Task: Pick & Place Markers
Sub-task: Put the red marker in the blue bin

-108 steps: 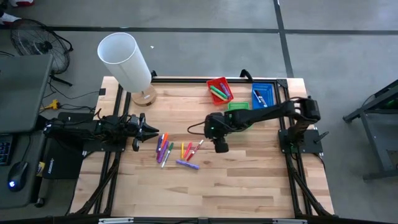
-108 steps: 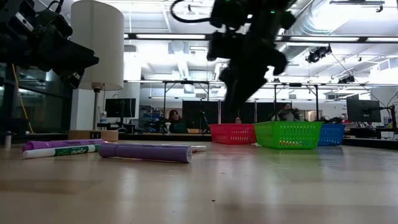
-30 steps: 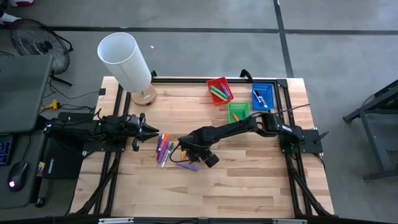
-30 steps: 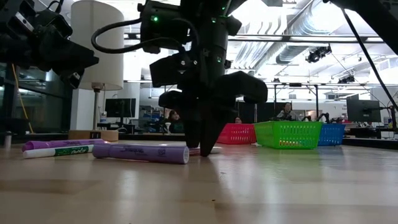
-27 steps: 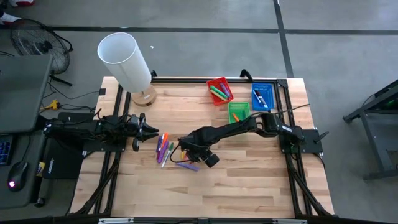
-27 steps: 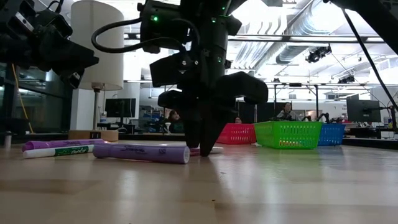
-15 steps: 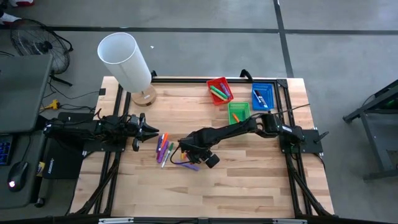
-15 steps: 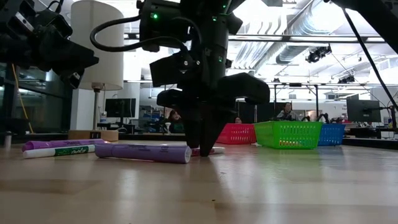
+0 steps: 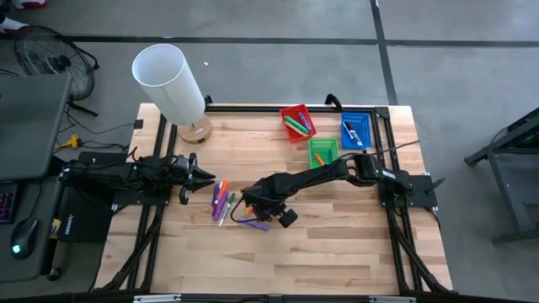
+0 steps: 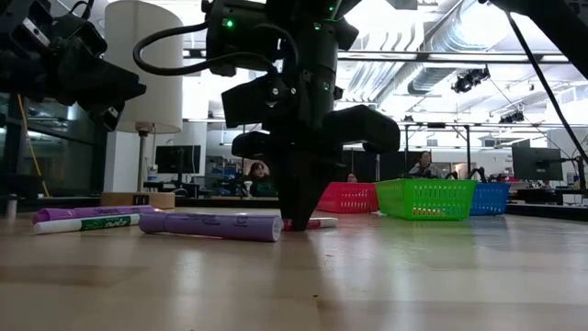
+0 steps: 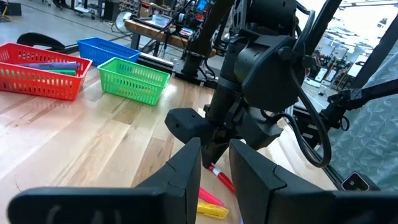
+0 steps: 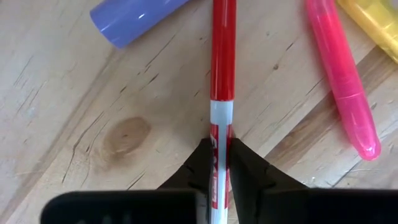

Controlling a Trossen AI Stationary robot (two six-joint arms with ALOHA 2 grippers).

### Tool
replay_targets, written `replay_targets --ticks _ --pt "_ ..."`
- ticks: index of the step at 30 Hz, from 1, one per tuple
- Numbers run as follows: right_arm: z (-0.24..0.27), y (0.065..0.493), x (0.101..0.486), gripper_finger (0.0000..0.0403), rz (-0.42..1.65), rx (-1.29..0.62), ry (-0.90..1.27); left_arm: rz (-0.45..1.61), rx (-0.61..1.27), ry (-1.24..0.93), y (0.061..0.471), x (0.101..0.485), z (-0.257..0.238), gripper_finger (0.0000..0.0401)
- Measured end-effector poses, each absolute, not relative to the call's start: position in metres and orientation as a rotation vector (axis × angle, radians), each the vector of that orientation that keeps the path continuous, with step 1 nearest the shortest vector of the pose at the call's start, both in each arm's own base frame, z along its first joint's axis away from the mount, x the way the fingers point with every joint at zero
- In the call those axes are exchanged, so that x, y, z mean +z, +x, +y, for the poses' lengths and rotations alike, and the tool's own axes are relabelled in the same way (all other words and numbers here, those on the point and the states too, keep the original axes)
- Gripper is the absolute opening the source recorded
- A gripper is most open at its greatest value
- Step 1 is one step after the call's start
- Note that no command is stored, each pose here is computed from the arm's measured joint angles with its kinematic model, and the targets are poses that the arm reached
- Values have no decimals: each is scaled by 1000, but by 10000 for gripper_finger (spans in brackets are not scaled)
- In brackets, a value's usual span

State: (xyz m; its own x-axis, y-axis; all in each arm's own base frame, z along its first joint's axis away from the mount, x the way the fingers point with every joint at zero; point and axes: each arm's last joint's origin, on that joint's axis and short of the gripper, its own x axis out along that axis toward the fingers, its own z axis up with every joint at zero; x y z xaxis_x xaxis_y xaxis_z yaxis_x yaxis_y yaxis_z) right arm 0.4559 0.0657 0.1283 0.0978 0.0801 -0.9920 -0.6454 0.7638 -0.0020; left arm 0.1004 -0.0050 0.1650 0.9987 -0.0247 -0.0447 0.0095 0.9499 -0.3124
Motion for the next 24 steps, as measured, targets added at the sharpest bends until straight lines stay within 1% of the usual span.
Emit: replay_targets --ticks 24 --pt "65 455 128 19 1396 530 -444 48 -17 -318 100 165 -5 83"
